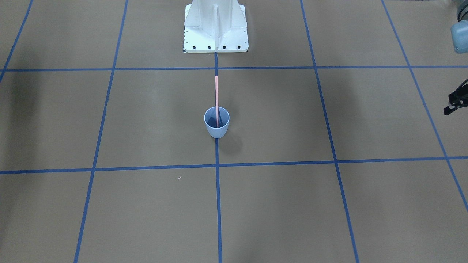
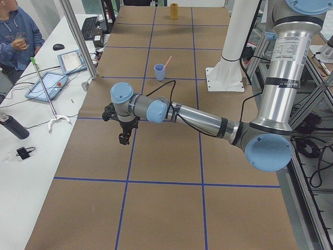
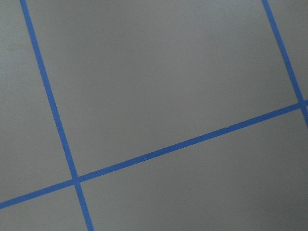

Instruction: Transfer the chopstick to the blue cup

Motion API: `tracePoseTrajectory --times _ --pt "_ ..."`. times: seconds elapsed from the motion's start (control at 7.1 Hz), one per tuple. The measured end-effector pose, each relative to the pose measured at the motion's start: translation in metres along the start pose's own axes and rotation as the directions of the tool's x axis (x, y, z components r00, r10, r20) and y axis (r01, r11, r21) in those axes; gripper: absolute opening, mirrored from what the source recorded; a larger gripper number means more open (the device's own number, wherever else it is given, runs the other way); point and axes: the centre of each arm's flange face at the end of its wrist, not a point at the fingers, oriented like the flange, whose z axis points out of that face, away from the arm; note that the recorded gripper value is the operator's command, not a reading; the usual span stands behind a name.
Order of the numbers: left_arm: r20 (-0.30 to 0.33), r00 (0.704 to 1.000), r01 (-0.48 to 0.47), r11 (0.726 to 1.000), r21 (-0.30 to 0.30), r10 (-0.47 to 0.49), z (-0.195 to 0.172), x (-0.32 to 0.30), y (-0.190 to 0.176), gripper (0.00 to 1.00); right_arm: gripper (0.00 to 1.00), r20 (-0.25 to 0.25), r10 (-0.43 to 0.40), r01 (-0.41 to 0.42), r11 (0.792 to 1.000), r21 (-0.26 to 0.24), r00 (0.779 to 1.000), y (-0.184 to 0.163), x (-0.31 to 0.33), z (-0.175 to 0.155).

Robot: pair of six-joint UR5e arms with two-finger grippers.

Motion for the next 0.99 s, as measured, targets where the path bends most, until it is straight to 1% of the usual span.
tracePoseTrajectory --times 0.14,0.28,0.42,0.56,0.7,0.99 --pt "-0.007 1.0 0.001 1.0 -0.001 -0.001 0.0 0.001 0.0 0.98 1.0 0.002 0.006 -0.006 1.0 -0.005 1.0 0.001 0.002 0.002" --pt "-0.011 1.0 0.002 1.0 -0.002 -0.002 0.0 0.002 0.001 0.98 1.0 0.027 0.014 -0.013 1.0 -0.014 1.0 0.003 0.002 0.004" --pt "-0.013 1.0 0.003 1.0 -0.005 -0.003 0.001 0.002 0.001 0.98 1.0 0.078 0.029 -0.027 0.999 -0.024 0.997 0.009 0.004 0.004" --pt "-0.014 1.0 0.005 1.0 -0.006 -0.005 0.002 0.001 0.0 0.98 1.0 0.116 0.048 -0.045 0.999 -0.03 0.992 0.015 0.011 0.002" --pt "-0.013 1.0 0.006 1.0 -0.004 -0.006 0.002 0.002 -0.001 0.98 1.0 0.131 0.057 -0.053 0.998 -0.032 0.99 0.018 0.015 0.002" --pt "-0.013 1.0 -0.015 1.0 0.017 0.015 -0.009 0.013 -0.005 0.98 1.0 0.136 0.058 -0.054 0.998 -0.03 0.989 0.016 0.015 0.001"
